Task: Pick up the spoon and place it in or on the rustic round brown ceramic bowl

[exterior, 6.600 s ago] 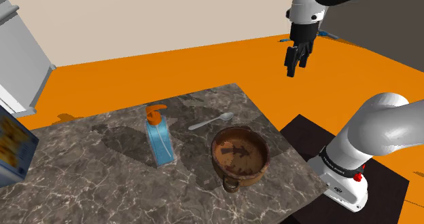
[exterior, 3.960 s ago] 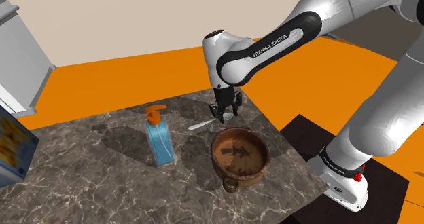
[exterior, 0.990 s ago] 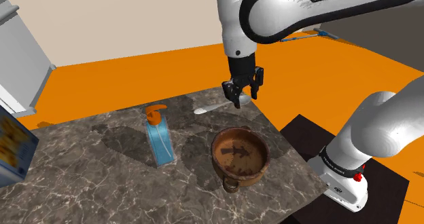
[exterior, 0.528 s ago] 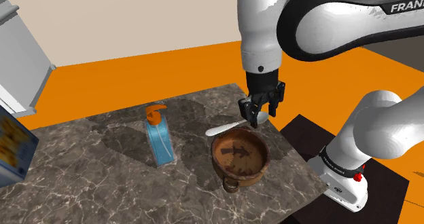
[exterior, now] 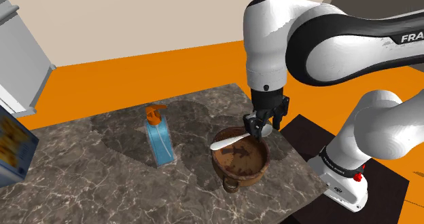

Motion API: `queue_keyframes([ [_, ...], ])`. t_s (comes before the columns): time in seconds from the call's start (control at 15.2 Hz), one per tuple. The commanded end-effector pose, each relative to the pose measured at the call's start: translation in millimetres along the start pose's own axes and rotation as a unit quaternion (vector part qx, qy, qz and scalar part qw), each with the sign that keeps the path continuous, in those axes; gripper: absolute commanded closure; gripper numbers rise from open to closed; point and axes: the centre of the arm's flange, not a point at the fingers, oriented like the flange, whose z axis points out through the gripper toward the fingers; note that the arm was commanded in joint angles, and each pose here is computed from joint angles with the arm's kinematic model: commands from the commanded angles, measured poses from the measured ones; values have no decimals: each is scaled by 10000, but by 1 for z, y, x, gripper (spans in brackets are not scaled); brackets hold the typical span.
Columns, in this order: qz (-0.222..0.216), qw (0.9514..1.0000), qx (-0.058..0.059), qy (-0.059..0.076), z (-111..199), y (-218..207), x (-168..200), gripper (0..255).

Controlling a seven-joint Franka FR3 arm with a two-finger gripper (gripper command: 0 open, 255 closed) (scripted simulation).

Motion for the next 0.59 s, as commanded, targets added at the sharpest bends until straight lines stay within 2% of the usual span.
queue_keyframes([
  [0.0, 0, 10000, 2, 2, 11, -1, 2, 255],
  [0.53, 0, 10000, 2, 2, 49, -6, 12, 255],
])
